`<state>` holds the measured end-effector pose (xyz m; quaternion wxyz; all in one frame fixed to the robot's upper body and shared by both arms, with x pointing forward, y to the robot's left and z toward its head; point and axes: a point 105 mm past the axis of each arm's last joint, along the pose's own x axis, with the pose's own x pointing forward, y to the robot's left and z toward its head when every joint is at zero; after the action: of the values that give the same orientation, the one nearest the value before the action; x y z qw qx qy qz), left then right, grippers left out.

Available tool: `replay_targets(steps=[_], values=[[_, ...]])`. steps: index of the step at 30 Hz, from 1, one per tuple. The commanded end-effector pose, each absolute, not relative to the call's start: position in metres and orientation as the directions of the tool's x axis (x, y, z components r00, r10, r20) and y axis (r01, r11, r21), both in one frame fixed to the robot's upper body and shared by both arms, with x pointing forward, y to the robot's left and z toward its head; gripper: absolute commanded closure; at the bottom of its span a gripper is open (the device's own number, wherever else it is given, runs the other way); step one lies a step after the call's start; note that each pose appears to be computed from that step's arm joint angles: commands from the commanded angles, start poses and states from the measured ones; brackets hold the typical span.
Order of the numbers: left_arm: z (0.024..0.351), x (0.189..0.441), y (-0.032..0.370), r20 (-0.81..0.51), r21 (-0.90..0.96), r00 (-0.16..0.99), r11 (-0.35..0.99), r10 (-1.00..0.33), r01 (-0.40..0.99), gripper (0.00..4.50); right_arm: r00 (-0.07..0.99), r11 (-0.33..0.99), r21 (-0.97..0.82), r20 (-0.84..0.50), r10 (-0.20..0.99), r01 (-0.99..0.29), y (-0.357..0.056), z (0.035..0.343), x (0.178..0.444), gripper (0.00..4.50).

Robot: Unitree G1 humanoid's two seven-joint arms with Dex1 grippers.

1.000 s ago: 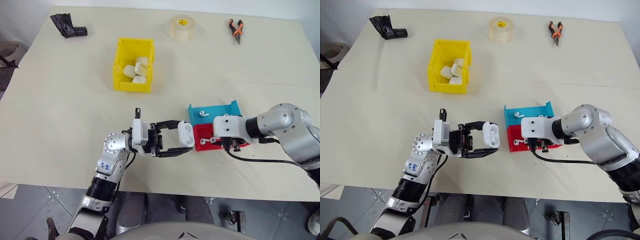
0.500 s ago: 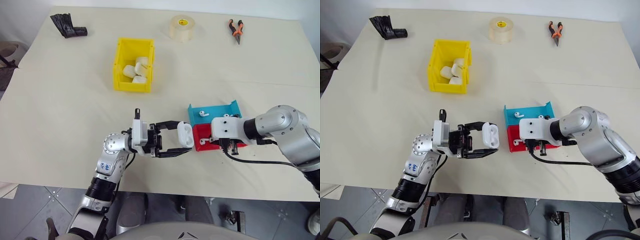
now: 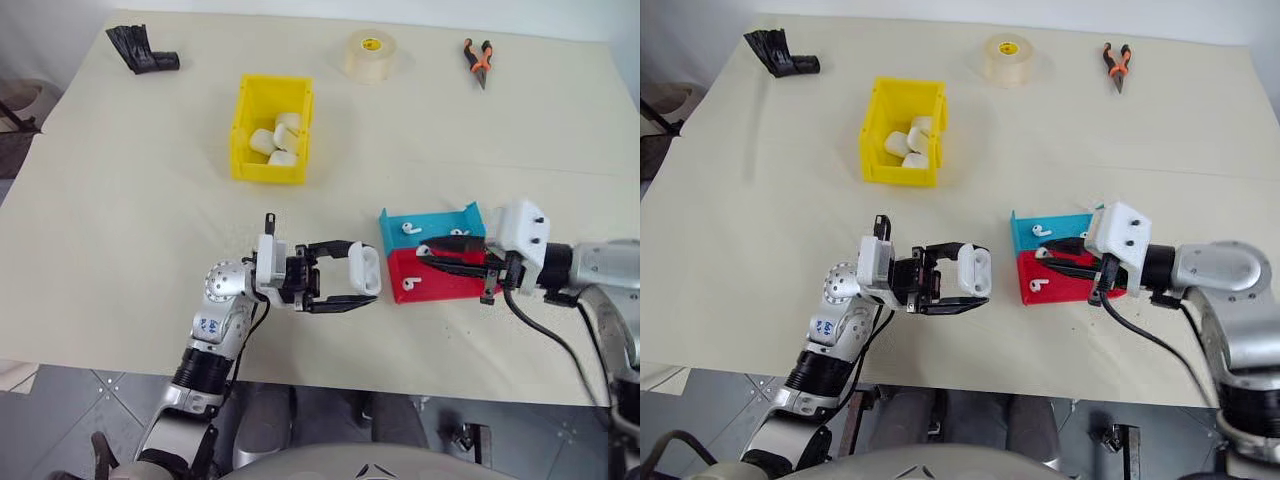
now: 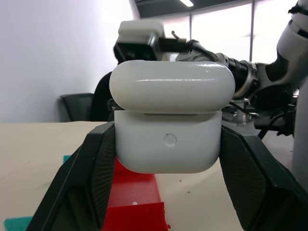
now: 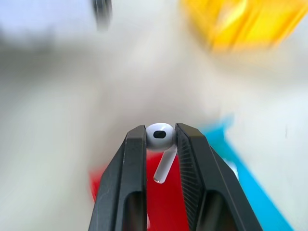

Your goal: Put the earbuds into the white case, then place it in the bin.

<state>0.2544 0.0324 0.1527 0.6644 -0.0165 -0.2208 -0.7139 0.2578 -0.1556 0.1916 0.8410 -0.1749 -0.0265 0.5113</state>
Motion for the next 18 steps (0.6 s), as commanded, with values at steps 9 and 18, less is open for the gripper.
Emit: replay_targets(steps=[9, 18], values=[[0.175, 0.259, 0.03, 0.32, 0.293, -0.205, -0.109, -0.925, 0.95, 1.7, 0.415, 0.524, -0.214, 0.399, 0.818, -0.825, -0.109, 0.242, 0.227, 3.99], [0.191, 0.263, 0.028, 0.353, 0.264, -0.193, -0.1, -0.915, 0.959, 1.7, 0.406, 0.508, -0.139, 0.442, 0.8, -0.85, -0.092, 0.229, 0.226, 3.99]])
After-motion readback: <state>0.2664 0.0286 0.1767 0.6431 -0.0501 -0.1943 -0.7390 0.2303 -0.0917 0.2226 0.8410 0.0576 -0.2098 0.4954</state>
